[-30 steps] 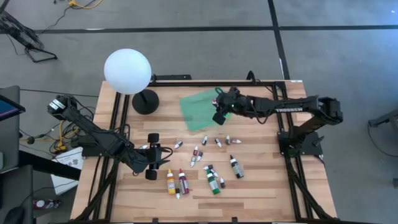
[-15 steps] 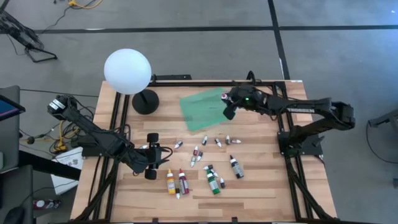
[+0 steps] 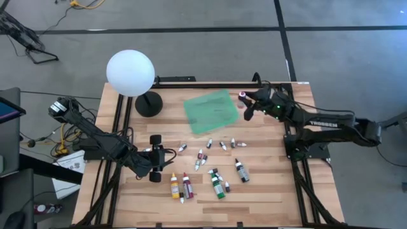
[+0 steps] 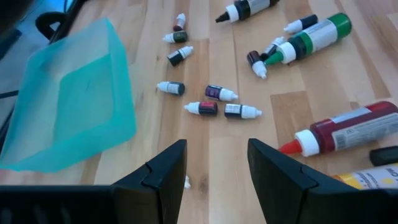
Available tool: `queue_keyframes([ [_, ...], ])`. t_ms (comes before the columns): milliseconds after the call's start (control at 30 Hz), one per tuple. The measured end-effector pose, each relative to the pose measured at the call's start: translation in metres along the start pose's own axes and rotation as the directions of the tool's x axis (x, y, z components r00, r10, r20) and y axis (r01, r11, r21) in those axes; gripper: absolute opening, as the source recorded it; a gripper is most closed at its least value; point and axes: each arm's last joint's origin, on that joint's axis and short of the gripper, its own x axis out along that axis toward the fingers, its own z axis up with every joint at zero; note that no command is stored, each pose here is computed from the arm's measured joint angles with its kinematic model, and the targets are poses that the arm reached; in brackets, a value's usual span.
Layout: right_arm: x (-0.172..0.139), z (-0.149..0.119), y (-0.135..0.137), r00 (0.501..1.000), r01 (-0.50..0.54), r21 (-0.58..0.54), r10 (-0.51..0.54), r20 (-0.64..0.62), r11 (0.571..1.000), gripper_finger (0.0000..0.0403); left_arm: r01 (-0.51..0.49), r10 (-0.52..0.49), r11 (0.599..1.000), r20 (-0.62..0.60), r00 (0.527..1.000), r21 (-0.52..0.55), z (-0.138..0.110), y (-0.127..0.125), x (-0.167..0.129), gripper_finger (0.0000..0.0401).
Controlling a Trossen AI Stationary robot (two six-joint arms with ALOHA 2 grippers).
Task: Pick & Place food coloring
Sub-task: Put the pink food coloring bottle into the green bin
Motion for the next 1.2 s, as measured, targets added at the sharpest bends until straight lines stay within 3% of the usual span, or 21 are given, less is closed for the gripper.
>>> queue_keyframes([
  [300,0.028,-0.013,0.003,0.991,-0.006,0.063,-0.003,0.131,0.998,0.0127,-0.023,0.023,1.000,0.016,1.000,-0.005,0.001,0.000,0.000,0.0165],
  [500,0.057,-0.039,0.002,0.980,0.006,0.140,-0.034,0.197,0.990,0.0123,-0.022,0.023,1.000,0.016,1.000,-0.011,0.001,0.000,0.000,0.0165],
  [767,0.087,-0.068,0.003,0.980,0.060,0.159,-0.088,0.178,0.986,0.0127,-0.022,0.022,1.000,0.016,1.000,-0.020,0.001,0.000,0.000,0.0165],
  [1200,0.096,-0.075,-0.013,0.980,0.125,0.138,-0.144,0.139,0.983,0.0125,-0.039,0.040,0.999,0.019,0.999,-0.020,0.001,0.001,0.000,0.0165],
])
